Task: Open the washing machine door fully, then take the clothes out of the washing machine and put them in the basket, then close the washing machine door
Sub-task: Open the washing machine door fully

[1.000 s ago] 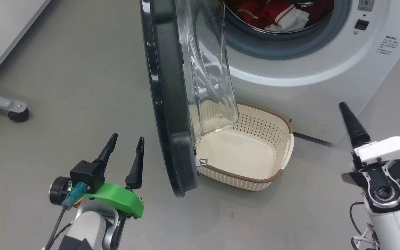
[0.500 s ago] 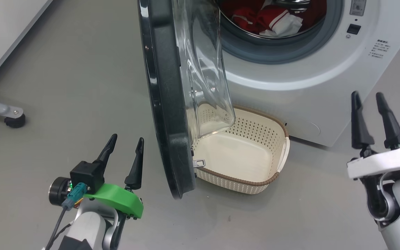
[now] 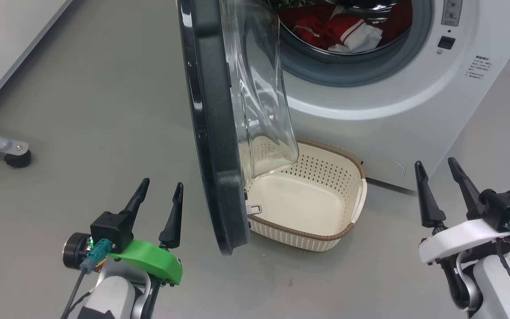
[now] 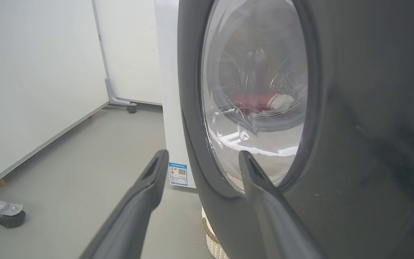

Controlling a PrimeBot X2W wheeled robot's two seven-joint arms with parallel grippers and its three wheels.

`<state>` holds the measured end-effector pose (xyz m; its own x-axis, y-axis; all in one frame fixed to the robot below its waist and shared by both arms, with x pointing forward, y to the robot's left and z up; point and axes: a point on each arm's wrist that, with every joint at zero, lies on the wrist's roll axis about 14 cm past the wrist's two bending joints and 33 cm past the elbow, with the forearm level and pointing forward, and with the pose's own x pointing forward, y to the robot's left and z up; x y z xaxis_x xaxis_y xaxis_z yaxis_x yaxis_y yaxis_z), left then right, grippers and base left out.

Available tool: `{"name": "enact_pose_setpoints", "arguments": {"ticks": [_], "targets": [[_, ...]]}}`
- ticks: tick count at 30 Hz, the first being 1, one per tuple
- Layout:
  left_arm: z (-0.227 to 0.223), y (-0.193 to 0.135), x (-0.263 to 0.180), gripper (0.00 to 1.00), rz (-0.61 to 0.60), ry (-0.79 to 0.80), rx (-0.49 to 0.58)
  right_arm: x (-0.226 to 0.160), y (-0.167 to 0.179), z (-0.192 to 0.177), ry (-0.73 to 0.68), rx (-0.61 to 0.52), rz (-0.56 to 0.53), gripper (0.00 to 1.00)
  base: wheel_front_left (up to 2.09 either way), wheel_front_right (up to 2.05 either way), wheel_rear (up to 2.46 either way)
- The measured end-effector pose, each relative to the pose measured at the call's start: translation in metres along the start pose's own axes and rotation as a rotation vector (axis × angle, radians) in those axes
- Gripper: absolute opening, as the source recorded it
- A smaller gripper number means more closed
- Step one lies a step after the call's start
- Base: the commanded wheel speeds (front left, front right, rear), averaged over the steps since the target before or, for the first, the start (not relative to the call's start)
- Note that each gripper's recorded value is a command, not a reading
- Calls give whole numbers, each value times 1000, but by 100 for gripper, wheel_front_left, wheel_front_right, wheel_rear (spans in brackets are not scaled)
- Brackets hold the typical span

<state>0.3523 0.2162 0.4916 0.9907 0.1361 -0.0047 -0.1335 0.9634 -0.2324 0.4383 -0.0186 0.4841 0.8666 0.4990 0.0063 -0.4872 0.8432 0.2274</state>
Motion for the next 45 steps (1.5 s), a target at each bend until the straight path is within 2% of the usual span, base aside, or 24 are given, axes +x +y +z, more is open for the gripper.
{"name": "enact_pose_setpoints", "arguments": {"ticks": [16, 29, 32, 33, 45], "targets": [[-2, 2, 0, 100, 5, 6, 2, -1, 4, -1, -15, -46, -32, 100, 0, 0, 0], [-2, 3, 0, 100, 9, 6, 2, -4, 6, -5, -10, -39, -48, 100, 0, 0, 0], [-2, 4, -1, 7, 10, 7, 2, -3, 6, -5, -13, -39, -50, 100, 0, 0, 0], [-2, 4, -1, 0, 11, 8, 3, -3, 7, -5, -13, -40, -49, 100, 0, 0, 0], [8, 7, 0, 0, 20, -24, 12, -2, 8, -5, -19, -45, -48, 100, 0, 0, 0]]}}
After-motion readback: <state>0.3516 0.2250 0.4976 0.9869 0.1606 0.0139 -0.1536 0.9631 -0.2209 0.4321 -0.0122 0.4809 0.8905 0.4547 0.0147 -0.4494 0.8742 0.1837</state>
